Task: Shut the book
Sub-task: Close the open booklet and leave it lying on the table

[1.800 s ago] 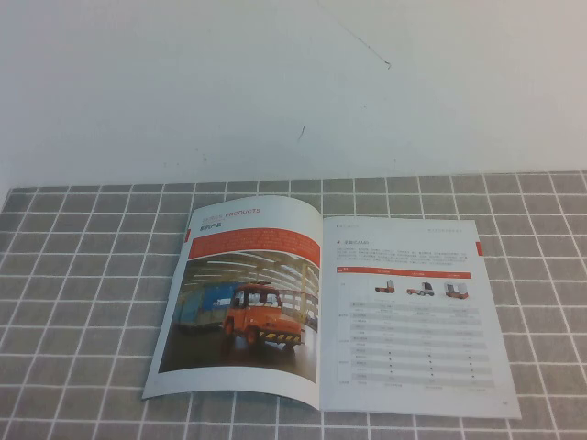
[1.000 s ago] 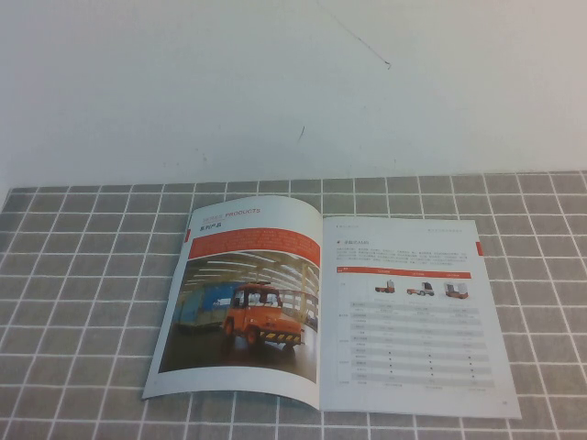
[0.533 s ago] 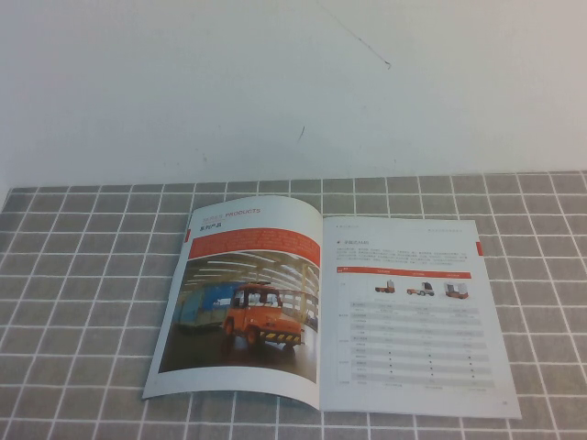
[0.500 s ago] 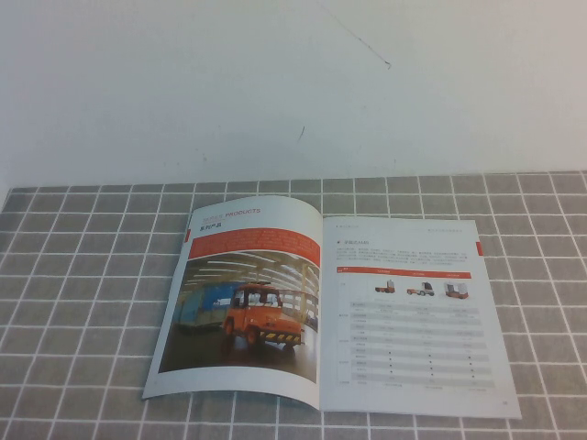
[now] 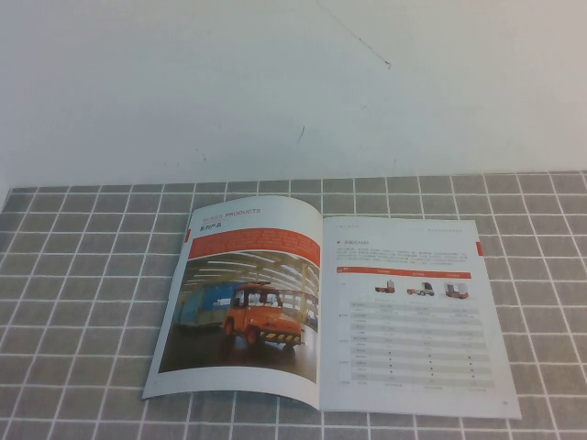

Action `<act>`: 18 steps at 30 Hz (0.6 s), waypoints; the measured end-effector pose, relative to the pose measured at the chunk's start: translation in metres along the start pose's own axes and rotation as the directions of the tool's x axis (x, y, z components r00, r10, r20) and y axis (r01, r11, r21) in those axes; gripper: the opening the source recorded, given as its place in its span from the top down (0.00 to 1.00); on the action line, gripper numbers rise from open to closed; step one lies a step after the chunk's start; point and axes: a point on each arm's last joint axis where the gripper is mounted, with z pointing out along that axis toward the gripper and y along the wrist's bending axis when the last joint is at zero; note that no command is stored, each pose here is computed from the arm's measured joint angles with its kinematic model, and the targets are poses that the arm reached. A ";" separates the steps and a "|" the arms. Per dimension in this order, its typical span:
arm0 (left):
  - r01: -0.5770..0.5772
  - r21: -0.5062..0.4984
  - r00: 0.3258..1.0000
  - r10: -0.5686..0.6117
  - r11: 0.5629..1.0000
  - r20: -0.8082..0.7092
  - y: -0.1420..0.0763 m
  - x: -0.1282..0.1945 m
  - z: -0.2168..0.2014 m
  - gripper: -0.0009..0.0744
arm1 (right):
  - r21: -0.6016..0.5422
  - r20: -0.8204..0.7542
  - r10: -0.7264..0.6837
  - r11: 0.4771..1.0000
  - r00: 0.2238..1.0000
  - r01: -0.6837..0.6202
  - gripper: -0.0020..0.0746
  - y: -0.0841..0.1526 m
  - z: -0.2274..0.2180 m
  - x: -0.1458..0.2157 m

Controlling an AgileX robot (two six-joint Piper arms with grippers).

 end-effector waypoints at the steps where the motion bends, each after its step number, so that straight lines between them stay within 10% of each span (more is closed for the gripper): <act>1: -0.020 0.009 0.997 0.019 1.000 0.070 -0.001 -0.006 0.000 0.99 | 0.005 0.055 0.000 1.000 0.998 0.000 0.98 0.000 0.000 -0.005; 18: -0.085 0.048 0.907 0.058 0.995 0.418 -0.007 -0.038 -0.009 0.99 | 0.052 0.439 -0.004 0.998 0.899 -0.021 0.98 -0.005 -0.009 -0.040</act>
